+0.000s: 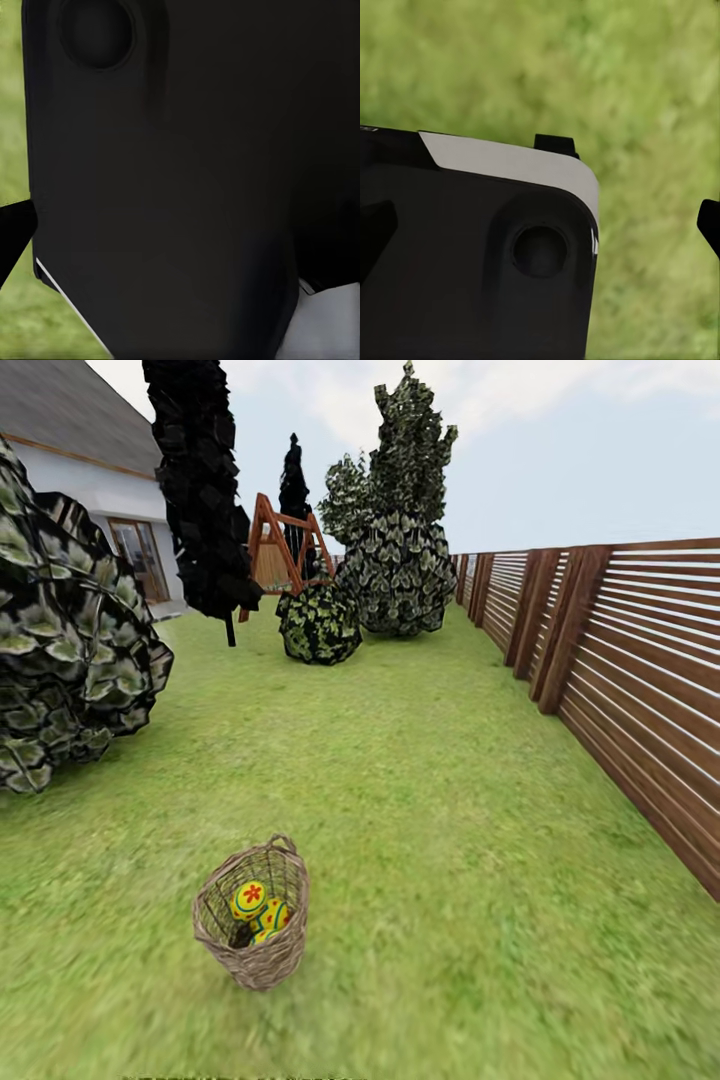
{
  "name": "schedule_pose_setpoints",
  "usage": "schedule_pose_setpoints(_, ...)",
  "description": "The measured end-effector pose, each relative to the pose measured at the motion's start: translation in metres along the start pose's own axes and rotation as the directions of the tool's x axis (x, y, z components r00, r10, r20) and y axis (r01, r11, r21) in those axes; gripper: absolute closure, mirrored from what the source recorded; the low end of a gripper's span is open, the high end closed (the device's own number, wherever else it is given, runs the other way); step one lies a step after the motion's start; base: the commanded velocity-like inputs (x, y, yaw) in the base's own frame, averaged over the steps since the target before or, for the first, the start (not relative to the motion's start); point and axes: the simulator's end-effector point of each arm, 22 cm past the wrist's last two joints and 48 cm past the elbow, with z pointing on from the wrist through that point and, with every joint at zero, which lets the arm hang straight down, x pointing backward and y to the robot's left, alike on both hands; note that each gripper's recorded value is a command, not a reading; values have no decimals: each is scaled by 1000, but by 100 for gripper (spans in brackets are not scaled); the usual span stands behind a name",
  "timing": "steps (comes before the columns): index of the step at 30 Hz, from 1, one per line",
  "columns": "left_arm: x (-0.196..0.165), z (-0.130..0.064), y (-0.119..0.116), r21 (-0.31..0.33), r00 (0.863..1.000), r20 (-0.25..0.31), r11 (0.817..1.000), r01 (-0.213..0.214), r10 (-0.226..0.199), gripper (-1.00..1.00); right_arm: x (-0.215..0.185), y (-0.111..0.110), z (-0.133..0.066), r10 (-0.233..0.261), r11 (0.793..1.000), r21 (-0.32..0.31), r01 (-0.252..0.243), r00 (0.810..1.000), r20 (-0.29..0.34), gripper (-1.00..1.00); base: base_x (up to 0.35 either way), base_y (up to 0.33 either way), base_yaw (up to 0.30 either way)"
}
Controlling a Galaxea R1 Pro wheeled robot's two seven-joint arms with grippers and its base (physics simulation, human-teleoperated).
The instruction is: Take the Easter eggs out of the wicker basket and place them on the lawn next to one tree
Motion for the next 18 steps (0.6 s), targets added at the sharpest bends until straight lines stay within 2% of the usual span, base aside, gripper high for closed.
schedule_pose_setpoints(7,1,0,0,-1,1000,-2,1000,0,0,-100,-1,1,0,-21,1000,-13,21,1000,3,-100,0,0,13)
schedule_pose_setpoints(18,1,0,0,0,1000,-2,1000,0,0,-100,-1,4,0,-22,1000,-10,22,1000,2,-100,0,0,286)
